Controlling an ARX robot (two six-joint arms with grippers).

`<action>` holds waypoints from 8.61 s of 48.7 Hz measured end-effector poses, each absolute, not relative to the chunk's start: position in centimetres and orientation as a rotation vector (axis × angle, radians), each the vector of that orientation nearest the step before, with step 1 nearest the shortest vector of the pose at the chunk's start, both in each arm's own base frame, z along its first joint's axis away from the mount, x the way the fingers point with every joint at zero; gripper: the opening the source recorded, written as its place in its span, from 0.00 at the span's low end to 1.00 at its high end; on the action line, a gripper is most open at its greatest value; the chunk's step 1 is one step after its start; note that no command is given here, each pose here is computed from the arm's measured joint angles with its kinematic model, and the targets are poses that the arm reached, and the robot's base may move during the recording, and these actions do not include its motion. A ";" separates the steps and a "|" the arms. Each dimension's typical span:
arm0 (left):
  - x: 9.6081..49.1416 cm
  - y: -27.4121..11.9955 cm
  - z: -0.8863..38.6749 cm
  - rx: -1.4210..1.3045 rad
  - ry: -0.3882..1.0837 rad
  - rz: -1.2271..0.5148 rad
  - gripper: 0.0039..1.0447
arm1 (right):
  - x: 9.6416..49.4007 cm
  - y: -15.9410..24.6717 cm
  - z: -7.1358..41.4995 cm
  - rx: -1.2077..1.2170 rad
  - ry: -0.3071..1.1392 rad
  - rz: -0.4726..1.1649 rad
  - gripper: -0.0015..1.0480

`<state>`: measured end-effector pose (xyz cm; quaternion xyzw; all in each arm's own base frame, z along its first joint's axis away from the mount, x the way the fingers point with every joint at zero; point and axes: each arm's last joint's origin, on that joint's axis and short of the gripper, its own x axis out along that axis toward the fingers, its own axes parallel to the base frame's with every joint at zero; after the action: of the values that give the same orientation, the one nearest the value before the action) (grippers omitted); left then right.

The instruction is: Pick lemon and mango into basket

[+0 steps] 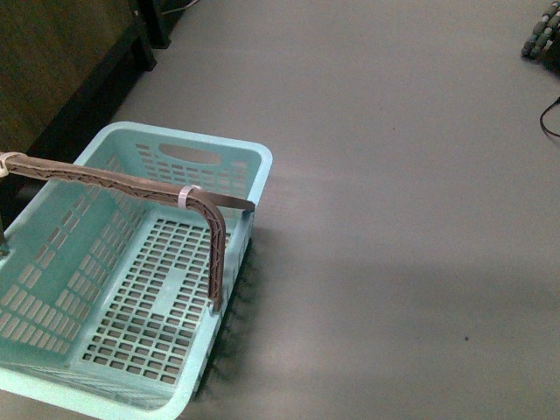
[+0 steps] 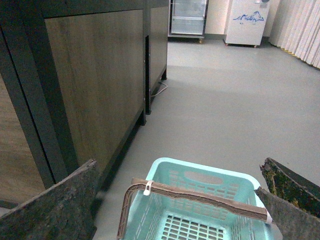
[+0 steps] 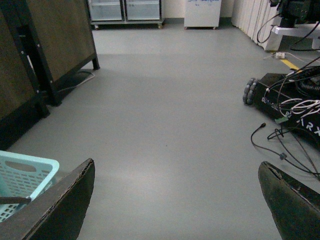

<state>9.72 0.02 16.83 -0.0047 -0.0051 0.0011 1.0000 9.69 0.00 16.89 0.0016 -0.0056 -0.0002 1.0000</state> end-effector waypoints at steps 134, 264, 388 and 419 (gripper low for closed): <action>28.3 -4.5 19.0 -1.339 0.561 0.329 0.05 | 9.7 0.0 16.9 0.003 -0.011 -0.001 0.92; 19.1 -2.2 33.4 -1.477 0.338 0.180 0.05 | 9.7 0.0 16.9 0.003 -0.011 0.000 0.92; 19.2 -2.2 33.5 -1.484 0.337 0.180 0.05 | 9.7 0.0 16.9 0.003 -0.011 0.000 0.92; 19.1 -2.2 33.5 -1.484 0.335 0.180 0.05 | 9.7 0.0 16.9 0.002 -0.012 -0.001 0.92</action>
<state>19.13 -2.16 33.49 -0.6714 0.1518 0.0814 0.7208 9.68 0.00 16.90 0.0012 -0.0062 -0.0006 1.0000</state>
